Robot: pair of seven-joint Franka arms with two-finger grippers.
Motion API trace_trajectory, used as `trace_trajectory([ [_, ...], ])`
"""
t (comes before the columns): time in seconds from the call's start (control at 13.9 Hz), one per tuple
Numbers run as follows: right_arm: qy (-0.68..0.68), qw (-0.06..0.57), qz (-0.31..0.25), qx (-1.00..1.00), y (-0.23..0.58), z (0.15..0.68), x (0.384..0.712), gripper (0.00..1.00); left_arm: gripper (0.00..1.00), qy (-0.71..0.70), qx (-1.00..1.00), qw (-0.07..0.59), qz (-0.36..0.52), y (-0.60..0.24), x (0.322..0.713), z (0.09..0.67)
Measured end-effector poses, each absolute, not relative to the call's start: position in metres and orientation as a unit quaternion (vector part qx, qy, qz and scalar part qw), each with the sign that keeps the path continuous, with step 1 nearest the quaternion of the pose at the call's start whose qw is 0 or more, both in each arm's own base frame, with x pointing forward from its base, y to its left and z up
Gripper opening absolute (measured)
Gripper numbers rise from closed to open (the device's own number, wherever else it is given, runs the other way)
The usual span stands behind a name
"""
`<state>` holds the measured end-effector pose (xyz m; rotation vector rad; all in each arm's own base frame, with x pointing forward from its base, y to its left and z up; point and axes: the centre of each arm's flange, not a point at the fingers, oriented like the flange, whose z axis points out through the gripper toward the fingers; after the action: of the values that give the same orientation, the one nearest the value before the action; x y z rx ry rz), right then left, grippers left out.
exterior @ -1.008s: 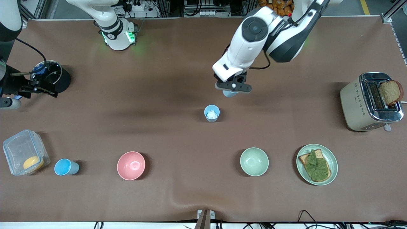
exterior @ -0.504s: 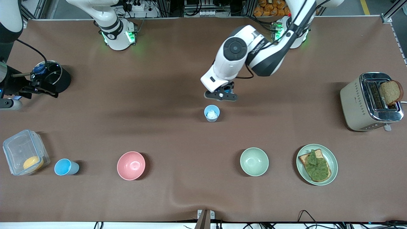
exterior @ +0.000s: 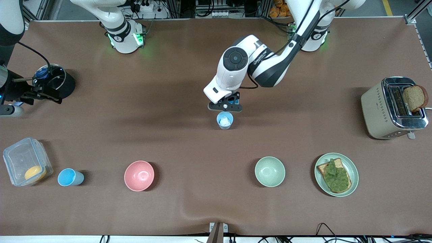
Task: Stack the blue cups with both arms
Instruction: 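Lower the held cup into the placed blue cup with the left gripper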
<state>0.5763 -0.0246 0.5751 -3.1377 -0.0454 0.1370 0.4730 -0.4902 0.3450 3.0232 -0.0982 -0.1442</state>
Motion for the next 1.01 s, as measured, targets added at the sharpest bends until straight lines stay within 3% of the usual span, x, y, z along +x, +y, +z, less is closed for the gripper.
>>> trace_trajectory([
  [0.36, -0.016, 0.000, 0.044, -0.999, -0.023, 0.575, 0.576, 1.00, 0.03, -0.025, 0.998, 0.054, -0.027, -0.480, 0.494, 0.347],
  [1.01, -0.016, 0.001, 0.056, -0.998, -0.023, 0.573, 0.574, 1.00, 0.03, -0.031, 0.998, 0.048, -0.002, -0.504, 0.496, 0.337],
])
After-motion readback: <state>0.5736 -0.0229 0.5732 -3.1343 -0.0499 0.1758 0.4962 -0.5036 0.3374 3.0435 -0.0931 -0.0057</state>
